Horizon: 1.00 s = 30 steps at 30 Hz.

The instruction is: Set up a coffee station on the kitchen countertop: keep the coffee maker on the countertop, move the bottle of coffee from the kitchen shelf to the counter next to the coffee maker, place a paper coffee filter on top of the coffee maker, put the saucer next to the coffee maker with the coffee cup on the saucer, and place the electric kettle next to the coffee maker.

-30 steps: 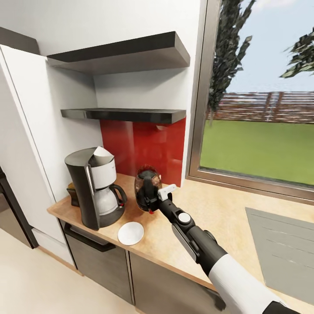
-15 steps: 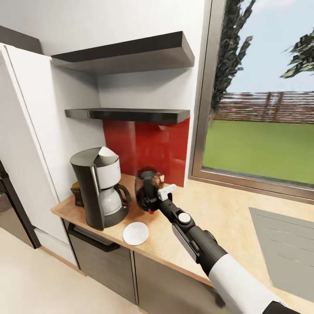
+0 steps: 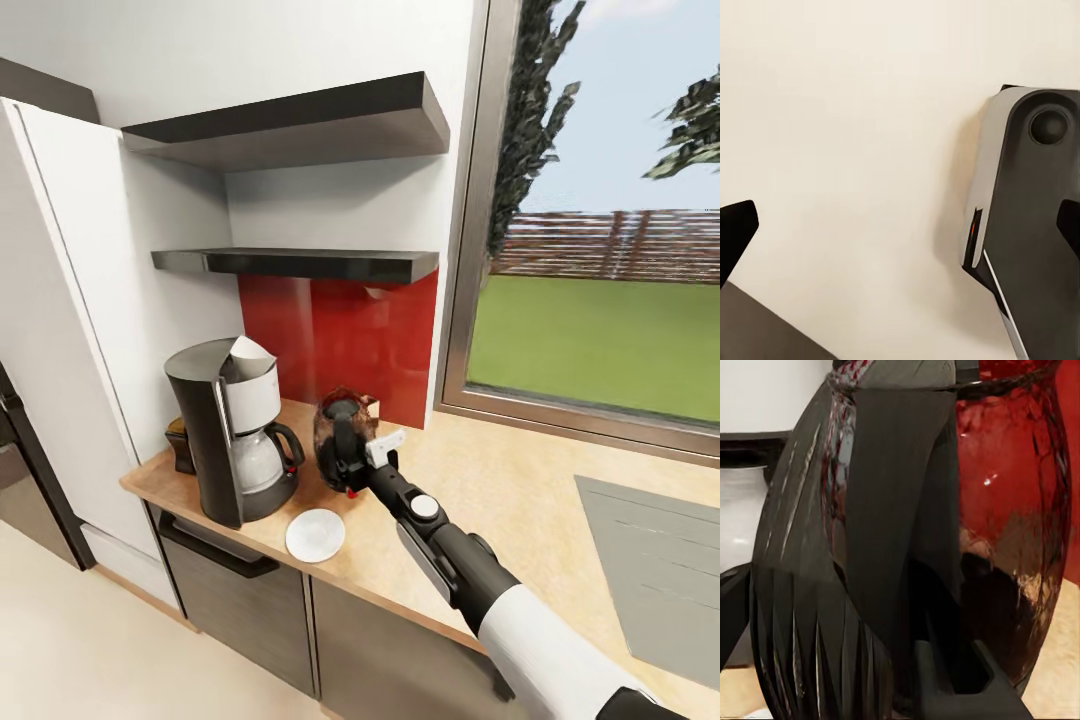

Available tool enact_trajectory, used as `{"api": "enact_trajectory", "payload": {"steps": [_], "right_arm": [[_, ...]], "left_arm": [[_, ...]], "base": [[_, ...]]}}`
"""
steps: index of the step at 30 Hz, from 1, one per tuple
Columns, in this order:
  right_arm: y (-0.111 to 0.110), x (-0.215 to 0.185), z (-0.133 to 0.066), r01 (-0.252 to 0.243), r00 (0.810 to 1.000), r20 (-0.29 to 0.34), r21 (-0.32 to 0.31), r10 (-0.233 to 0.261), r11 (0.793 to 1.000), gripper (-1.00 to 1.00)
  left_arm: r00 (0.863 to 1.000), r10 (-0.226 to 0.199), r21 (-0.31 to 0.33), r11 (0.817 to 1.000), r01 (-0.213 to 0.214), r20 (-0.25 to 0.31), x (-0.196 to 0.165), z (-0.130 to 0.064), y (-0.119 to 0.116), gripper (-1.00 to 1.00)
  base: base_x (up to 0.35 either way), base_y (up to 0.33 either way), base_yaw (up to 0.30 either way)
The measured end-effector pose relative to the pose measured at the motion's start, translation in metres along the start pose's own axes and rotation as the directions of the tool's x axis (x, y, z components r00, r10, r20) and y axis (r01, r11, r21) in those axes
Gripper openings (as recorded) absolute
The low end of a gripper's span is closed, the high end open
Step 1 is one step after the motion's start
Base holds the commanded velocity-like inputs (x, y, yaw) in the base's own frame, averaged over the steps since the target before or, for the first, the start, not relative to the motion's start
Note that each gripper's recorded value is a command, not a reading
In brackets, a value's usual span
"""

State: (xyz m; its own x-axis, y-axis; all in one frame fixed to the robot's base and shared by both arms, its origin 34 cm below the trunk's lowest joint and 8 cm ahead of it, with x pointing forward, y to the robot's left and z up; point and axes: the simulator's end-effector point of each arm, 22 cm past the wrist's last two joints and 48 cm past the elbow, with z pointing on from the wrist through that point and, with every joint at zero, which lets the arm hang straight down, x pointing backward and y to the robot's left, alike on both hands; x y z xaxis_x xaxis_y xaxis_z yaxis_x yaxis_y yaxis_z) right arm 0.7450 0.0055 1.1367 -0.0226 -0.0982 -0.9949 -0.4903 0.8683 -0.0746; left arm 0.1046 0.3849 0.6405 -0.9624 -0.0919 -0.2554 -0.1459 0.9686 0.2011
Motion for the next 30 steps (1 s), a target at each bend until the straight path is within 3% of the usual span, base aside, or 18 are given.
{"api": "enact_trajectory", "payload": {"steps": [30], "right_arm": [[-0.0038,0.0091,-0.0002,-0.001,1.0,-0.004,0.009,0.001,1.0,-1.0]], "left_arm": [[1.0,0.0,0.0,1.0,0.0,0.0,0.0002,0.0,-0.0001,1.0]], "base": [[0.024,0.016,0.0]]}}
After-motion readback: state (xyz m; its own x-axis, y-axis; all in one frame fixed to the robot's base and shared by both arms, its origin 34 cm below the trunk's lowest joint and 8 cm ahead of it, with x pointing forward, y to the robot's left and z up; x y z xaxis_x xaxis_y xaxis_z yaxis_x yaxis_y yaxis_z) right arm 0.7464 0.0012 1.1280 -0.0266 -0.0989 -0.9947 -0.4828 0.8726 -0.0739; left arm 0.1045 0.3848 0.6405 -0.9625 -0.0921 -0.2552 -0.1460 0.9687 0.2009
